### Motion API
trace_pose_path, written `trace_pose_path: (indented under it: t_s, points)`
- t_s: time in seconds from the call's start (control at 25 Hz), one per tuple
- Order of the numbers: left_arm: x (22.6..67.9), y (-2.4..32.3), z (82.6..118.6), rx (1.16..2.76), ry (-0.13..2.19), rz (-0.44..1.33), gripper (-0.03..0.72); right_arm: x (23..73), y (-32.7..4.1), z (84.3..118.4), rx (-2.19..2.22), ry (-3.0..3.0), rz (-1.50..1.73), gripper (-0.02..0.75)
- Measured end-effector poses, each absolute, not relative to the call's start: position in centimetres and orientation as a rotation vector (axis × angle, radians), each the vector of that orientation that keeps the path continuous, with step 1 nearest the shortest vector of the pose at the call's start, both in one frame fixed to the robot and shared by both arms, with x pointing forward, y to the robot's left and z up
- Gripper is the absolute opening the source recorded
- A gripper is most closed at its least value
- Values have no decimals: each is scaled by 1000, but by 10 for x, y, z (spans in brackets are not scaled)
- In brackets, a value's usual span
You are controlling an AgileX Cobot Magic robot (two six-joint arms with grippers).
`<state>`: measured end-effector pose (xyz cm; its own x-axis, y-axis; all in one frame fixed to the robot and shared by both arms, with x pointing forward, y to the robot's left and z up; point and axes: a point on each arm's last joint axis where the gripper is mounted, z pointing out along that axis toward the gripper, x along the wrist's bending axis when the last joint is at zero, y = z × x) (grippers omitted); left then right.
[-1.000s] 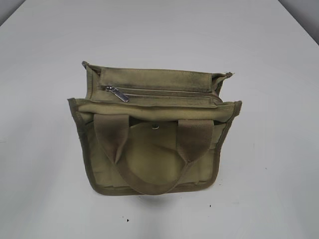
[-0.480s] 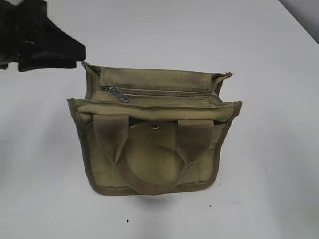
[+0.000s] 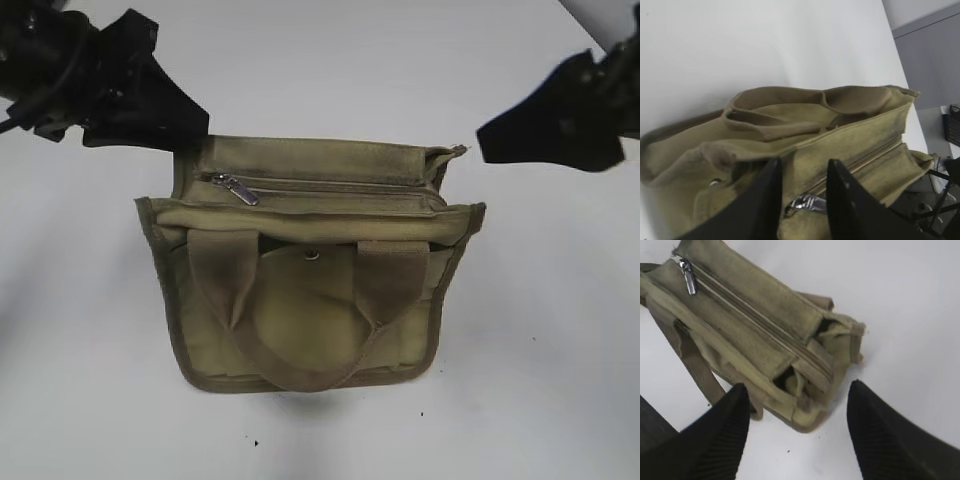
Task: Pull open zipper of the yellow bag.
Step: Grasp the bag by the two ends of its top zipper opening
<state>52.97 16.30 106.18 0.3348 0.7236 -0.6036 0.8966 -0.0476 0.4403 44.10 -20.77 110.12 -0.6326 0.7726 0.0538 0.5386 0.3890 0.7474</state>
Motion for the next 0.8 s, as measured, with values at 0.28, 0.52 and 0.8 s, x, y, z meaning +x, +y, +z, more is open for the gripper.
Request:
trace_pose_path:
  t_s: [0.28,0.52,0.8]
  points:
    - [529,164,1058,1846,1474,-266,243,479,-158,1103,993,2456,1122,482]
    - [531,147,1046,1878,1464,-285,243,496,-112,1099,813,2535,1138,482]
    - [535,146,1046,1845,1470,-233,211,514,-81,1082,726,2591,1112,482]
